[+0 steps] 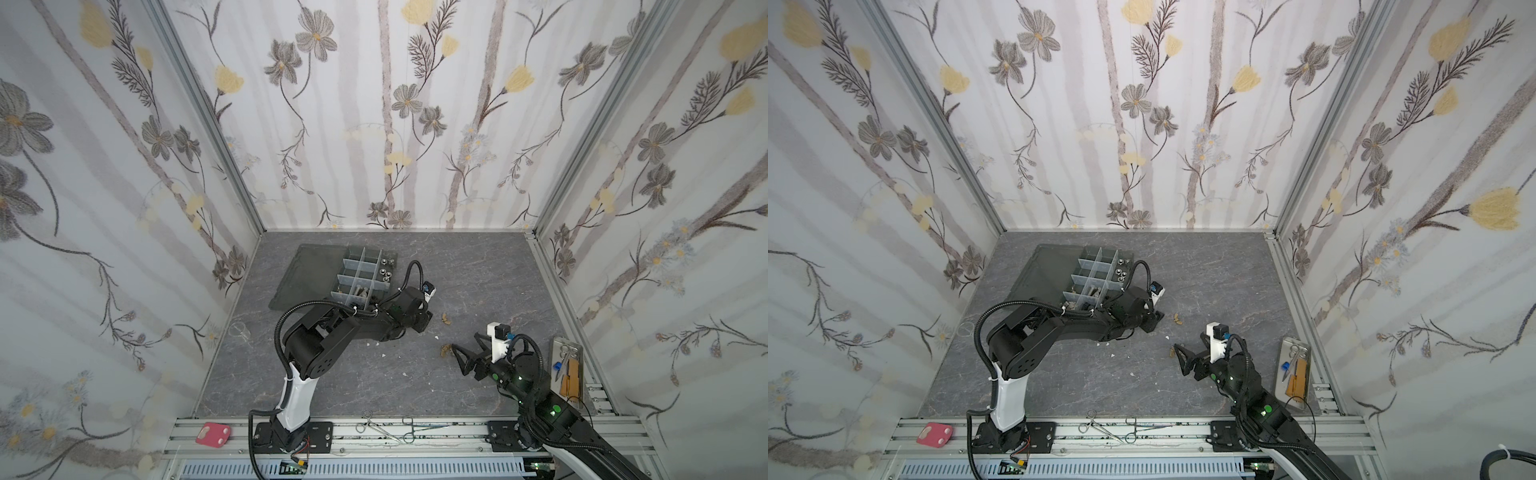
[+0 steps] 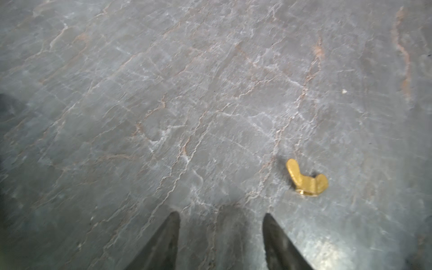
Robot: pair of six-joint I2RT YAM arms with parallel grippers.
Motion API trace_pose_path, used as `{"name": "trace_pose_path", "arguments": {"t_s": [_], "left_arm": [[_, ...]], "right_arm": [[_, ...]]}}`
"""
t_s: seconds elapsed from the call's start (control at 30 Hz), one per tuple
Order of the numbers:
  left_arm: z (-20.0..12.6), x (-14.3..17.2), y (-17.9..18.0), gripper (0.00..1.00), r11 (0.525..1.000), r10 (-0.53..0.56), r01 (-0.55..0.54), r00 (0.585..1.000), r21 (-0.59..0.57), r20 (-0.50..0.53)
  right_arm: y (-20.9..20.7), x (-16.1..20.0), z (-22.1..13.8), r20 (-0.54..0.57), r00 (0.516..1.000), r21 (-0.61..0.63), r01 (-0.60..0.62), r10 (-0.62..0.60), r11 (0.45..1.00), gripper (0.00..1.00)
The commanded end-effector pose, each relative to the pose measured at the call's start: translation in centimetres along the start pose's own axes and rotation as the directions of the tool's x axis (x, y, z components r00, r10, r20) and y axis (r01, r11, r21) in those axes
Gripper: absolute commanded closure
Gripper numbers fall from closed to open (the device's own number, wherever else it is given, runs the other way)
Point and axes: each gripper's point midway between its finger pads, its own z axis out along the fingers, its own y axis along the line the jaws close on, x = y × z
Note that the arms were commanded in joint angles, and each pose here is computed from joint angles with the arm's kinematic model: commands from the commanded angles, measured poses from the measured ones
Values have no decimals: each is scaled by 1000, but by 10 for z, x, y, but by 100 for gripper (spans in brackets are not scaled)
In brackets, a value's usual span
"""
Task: Sort the screws and nuts into containers
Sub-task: Pick up the nut at the center of the table.
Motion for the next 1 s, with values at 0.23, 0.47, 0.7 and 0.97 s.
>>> {"name": "trace_pose_path", "arguments": {"t_s": [0.23,0.47,0.7,0.97], "left_arm": [[16,-15,-48,19,984,27,-34,999,174,38],[27,-5,-64,30,976,-16,15,1000,215,0],[31,-5,-85,45,958,-26,24,1000,287,5],[40,2,-77,61,970,-26,27,1000,242,-10]], "right_arm": [[0,-7,-1,33,999,4,0,0,1000,0],[0,-6,-1,32,999,4,-1,1,1000,0],[0,-5,0,29,1000,4,-2,2,1000,0],[0,-6,0,31,1000,5,-2,1,1000,0]]}}
